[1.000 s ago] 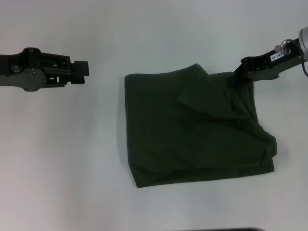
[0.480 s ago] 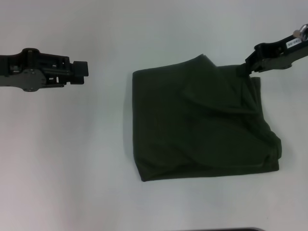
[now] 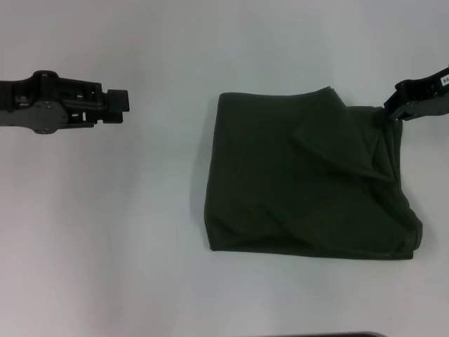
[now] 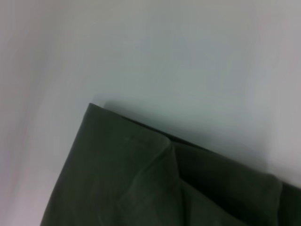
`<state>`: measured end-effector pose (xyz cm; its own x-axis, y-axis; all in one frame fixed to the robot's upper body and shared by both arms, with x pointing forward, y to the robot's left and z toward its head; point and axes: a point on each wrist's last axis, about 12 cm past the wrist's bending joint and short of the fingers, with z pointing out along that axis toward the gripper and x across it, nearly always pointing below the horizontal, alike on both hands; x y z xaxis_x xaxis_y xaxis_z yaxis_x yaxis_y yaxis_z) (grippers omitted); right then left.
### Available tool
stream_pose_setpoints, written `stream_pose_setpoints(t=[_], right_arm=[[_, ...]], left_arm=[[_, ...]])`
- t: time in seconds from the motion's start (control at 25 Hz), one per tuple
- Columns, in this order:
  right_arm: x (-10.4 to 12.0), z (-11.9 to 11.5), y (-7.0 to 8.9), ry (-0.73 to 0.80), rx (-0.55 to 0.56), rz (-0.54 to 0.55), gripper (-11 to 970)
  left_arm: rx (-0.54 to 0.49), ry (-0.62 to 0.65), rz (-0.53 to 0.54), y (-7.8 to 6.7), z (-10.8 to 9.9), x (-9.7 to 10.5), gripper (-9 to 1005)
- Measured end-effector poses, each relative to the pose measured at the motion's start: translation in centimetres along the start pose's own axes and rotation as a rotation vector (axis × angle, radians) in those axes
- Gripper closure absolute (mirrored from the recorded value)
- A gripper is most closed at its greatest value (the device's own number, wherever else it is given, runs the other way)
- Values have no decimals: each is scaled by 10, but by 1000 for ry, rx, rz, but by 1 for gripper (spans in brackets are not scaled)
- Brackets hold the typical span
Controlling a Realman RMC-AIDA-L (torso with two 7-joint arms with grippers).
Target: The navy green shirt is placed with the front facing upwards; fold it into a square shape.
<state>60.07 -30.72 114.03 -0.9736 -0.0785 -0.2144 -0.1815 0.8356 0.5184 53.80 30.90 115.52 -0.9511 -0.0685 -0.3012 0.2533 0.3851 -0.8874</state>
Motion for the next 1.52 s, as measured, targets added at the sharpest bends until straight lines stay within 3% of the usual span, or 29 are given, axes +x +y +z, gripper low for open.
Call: stream_pose_setpoints(t=[0.52, 0.76, 0.84, 1.08, 1.28, 1.52], right_arm=[[-9, -10, -9, -49, 49, 11, 860], [-11, -14, -5, -37, 45, -58, 804], [-10, -20, -3, -63, 5, -99, 593], [5, -31, -5, -142, -160, -157, 392], [18, -30, -13, -185, -216, -157, 399], [28, -29, -19, -209, -237, -140, 397]], left_arm=[[5, 6, -1, 1, 2, 2, 630], [18, 16, 58, 0, 5, 4, 629], [29, 35, 100, -2, 9, 5, 630], [10, 157, 221, -8, 40, 9, 630], [-46, 102, 388, -11, 65, 3, 630], [-49, 92, 316, -3, 75, -3, 582]])
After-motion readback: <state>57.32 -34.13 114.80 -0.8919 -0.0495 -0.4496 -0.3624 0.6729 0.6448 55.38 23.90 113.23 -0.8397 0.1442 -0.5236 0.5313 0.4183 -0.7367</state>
